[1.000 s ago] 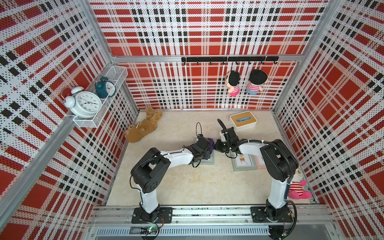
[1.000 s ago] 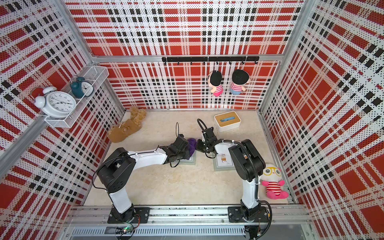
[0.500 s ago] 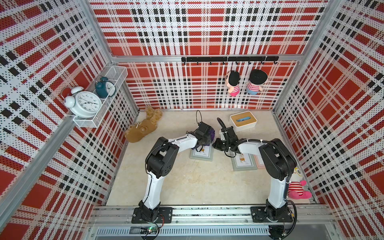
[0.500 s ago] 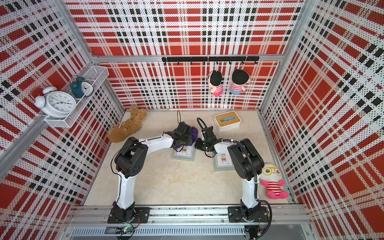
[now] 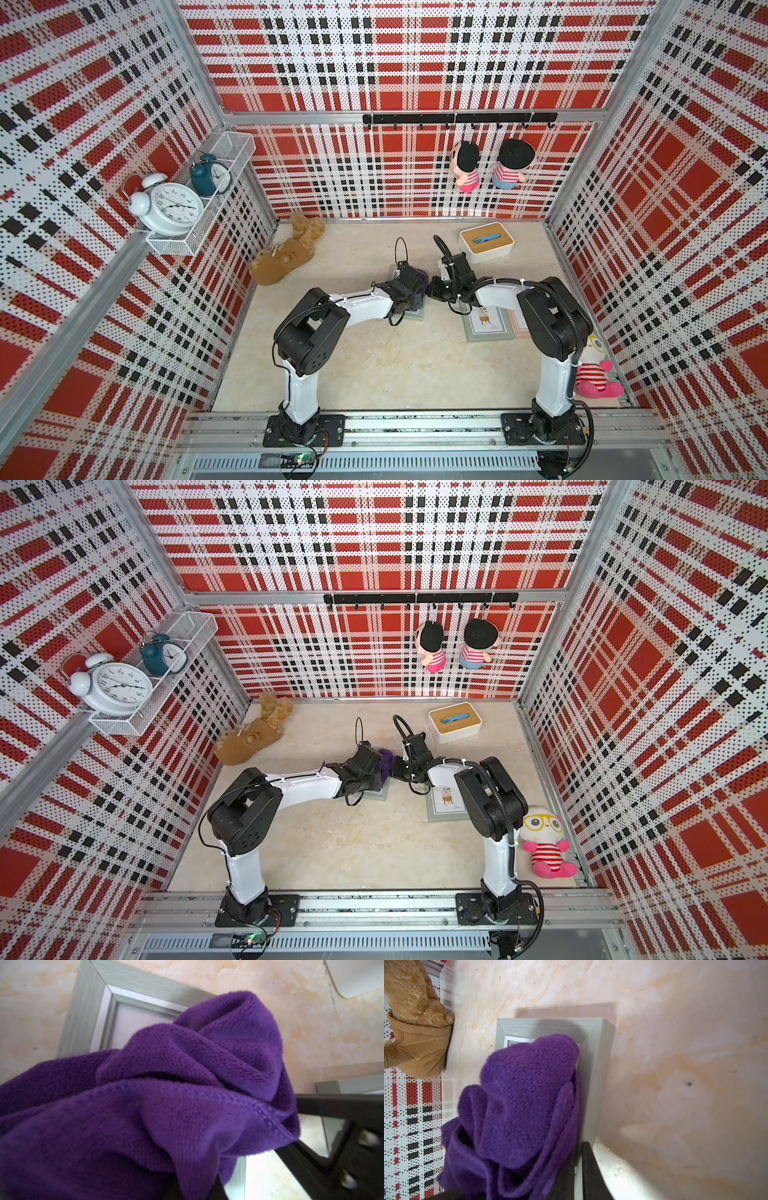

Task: Wipe the picture frame with a cloth
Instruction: Wipe the dirt from the picture frame.

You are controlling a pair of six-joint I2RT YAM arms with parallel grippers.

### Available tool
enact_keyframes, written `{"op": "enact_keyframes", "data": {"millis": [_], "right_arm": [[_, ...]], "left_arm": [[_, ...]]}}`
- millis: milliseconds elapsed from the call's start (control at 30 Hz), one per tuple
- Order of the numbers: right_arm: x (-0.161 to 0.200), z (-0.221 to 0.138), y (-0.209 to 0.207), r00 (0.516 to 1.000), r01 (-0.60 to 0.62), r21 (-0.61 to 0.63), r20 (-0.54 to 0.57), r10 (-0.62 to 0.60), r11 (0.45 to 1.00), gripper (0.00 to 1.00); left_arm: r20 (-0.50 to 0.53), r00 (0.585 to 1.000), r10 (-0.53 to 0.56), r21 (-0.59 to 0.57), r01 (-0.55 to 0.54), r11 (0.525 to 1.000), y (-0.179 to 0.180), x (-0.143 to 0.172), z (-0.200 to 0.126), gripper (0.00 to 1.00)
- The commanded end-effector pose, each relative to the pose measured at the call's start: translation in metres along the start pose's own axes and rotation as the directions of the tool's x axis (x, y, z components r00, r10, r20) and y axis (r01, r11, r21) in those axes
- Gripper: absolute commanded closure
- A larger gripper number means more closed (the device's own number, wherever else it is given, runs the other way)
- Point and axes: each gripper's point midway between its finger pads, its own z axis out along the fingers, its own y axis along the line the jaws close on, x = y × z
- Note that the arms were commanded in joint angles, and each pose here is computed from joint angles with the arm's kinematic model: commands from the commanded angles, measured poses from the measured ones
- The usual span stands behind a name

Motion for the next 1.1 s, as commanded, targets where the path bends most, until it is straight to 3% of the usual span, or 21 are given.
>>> {"op": "enact_keyframes", "data": {"millis": [0, 133, 267, 367, 600, 767, 933, 1067], "right_arm": [[0.061, 0.014, -0.07, 0.983, -0.023, 0.237, -0.17, 0.064, 0.971, 0.9], [0.06, 0.014, -0.074, 0.984, -0.016, 0.254, -0.17, 0.061, 0.967, 0.9], [0.061, 0.012, -0.078, 0.983, 0.002, 0.276, -0.178, 0.049, 0.961, 0.9], [0.062, 0.011, -0.081, 0.983, 0.008, 0.29, -0.179, 0.046, 0.957, 0.89], [0.063, 0.011, -0.083, 0.983, 0.002, 0.298, -0.174, 0.052, 0.955, 0.89], [0.064, 0.012, -0.082, 0.983, 0.0, 0.288, -0.178, 0.054, 0.958, 0.89], [0.064, 0.01, -0.081, 0.983, 0.002, 0.287, -0.177, 0.051, 0.958, 0.89], [0.065, 0.01, -0.084, 0.983, 0.002, 0.293, -0.175, 0.052, 0.956, 0.89]], "left_arm": [[-0.104, 0.995, -0.005, -0.089, -0.004, 0.996, 0.026, 0.01, 0.023, 1.0], [0.017, 1.0, -0.017, -0.071, 0.018, 0.997, 0.011, -0.064, 0.037, 1.0], [0.049, 0.999, -0.023, -0.126, 0.029, 0.992, 0.015, -0.092, 0.046, 1.0], [0.078, 0.997, -0.025, -0.17, 0.038, 0.985, 0.017, -0.093, 0.047, 1.0], [0.09, 0.996, -0.02, -0.331, 0.049, 0.942, 0.063, -0.082, 0.046, 1.0], [0.036, 0.999, -0.006, -0.254, 0.015, 0.967, 0.042, -0.07, 0.064, 1.0], [-0.026, 0.999, 0.048, -0.06, -0.049, 0.997, -0.025, -0.043, 0.071, 1.0], [-0.012, 0.998, 0.056, -0.06, -0.056, 0.997, -0.032, -0.034, 0.07, 1.0]]}}
